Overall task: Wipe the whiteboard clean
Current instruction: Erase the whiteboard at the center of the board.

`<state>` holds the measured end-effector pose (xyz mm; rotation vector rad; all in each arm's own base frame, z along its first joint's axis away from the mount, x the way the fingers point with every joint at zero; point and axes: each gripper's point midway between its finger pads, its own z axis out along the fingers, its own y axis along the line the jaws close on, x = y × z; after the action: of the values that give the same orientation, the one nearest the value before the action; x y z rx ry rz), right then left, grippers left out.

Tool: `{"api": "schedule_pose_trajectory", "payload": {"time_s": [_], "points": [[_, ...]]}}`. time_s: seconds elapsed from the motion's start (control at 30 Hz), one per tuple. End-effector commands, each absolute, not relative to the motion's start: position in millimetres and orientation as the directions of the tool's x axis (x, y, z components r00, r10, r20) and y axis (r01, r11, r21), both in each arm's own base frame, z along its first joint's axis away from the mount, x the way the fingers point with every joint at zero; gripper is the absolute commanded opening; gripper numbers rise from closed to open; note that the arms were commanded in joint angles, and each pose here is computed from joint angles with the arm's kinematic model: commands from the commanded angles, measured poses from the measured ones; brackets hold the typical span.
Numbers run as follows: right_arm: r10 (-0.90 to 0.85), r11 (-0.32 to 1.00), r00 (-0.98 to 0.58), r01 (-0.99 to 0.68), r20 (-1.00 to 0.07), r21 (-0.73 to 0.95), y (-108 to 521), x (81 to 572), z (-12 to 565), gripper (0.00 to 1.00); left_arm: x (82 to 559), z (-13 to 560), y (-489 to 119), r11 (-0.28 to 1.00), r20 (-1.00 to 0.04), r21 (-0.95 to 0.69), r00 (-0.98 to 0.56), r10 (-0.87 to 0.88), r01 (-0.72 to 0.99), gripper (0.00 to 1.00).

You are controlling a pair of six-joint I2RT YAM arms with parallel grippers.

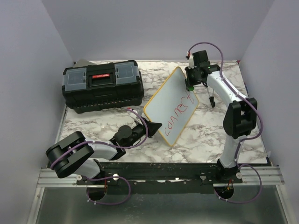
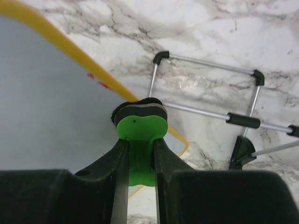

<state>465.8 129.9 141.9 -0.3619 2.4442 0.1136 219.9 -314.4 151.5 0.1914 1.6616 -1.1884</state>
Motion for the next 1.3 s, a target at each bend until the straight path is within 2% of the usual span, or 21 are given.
{"api": "schedule_pose_trajectory", "payload": {"time_s": [0.0,0.33,0.53,0.77,1.0,1.27], "points": [[-0.232,0.945,-0.703,-0.328,-0.672,0.017,157.4,491.7,155.9,0.01,177.2,187.5,-342.3,0.277,-0.842,-0.518,-0.424,-0.335,0.809,0.00],[-0.245,0.927,-0.650,-0.374,-0.719,0.023,185.0,497.2,178.7,0.01,177.3,186.1,-343.2,0.278,-0.842,-0.519,-0.427,-0.330,0.809,0.00],[-0.269,0.952,-0.689,-0.298,-0.673,-0.075,154.1,483.1,152.6,0.01,176.7,187.3,-341.8,0.276,-0.841,-0.519,-0.425,-0.335,0.809,0.00],[-0.275,0.958,-0.729,-0.266,-0.626,-0.110,130.3,465.4,126.6,0.01,175.3,186.7,-340.2,0.274,-0.841,-0.518,-0.424,-0.336,0.810,0.00],[-0.278,0.950,-0.693,-0.300,-0.666,-0.085,141.1,475.7,144.6,0.01,175.0,188.5,-341.8,0.268,-0.842,-0.515,-0.423,-0.335,0.814,0.00],[-0.259,0.927,-0.638,-0.375,-0.725,-0.002,182.4,496.2,175.2,0.01,175.1,188.0,-343.0,0.270,-0.846,-0.511,-0.423,-0.324,0.816,0.00]]}}
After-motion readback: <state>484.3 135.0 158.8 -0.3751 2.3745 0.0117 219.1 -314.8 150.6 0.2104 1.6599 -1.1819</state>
